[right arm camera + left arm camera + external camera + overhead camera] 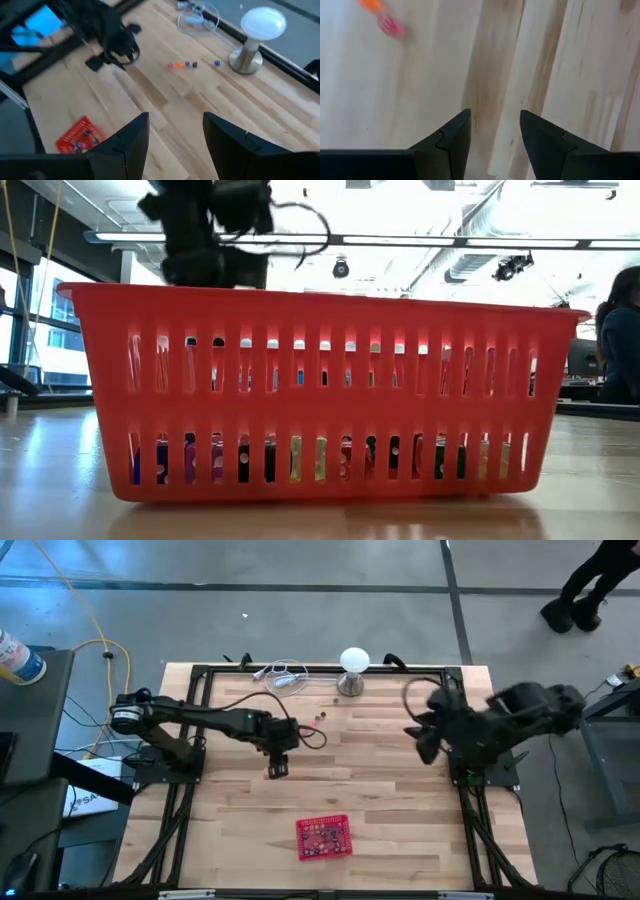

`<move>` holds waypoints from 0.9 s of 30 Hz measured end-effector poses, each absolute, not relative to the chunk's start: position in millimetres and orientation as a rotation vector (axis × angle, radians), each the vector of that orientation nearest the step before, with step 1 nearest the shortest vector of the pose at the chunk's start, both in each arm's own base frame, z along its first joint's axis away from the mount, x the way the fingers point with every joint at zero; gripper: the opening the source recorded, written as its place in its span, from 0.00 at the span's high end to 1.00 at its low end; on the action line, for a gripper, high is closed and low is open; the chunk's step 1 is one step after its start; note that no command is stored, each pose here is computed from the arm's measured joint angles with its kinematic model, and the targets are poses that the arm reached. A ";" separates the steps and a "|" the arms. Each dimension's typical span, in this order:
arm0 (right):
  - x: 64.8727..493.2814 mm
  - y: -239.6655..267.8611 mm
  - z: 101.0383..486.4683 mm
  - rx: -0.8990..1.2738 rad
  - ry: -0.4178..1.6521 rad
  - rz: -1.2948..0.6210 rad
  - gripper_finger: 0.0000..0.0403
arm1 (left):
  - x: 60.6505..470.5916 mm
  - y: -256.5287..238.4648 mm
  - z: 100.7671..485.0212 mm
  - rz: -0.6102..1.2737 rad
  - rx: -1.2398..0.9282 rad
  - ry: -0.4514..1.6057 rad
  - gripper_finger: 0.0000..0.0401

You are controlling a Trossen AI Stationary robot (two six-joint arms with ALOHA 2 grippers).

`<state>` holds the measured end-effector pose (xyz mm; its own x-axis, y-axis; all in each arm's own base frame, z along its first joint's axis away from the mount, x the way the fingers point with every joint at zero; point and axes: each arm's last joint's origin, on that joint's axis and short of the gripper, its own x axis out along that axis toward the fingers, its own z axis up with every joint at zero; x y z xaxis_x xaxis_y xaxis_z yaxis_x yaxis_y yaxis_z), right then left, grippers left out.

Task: Pick & Place Dice
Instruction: Put the pink dice into the red bin

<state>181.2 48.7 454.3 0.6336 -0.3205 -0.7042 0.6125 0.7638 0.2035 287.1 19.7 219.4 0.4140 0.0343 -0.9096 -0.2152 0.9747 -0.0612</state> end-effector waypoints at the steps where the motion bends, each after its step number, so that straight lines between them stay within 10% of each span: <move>1: 174.1 52.9 455.0 0.460 0.671 -0.553 0.56 | 284.8 21.8 213.1 0.150 -0.187 1.142 0.59; 18: 171.5 105.3 414.4 0.300 0.431 -0.615 0.56 | 261.9 112.0 207.4 0.087 -0.272 1.006 0.59; 27: 172.8 112.9 400.0 0.423 0.379 -0.651 0.56 | 228.2 152.1 213.9 -0.345 -0.531 0.682 0.59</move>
<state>172.8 112.9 400.0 0.7332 -0.4978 -0.4633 0.6486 0.7166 0.2566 228.2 152.1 213.9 0.7285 -0.4658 -0.5023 0.1294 0.8136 -0.5668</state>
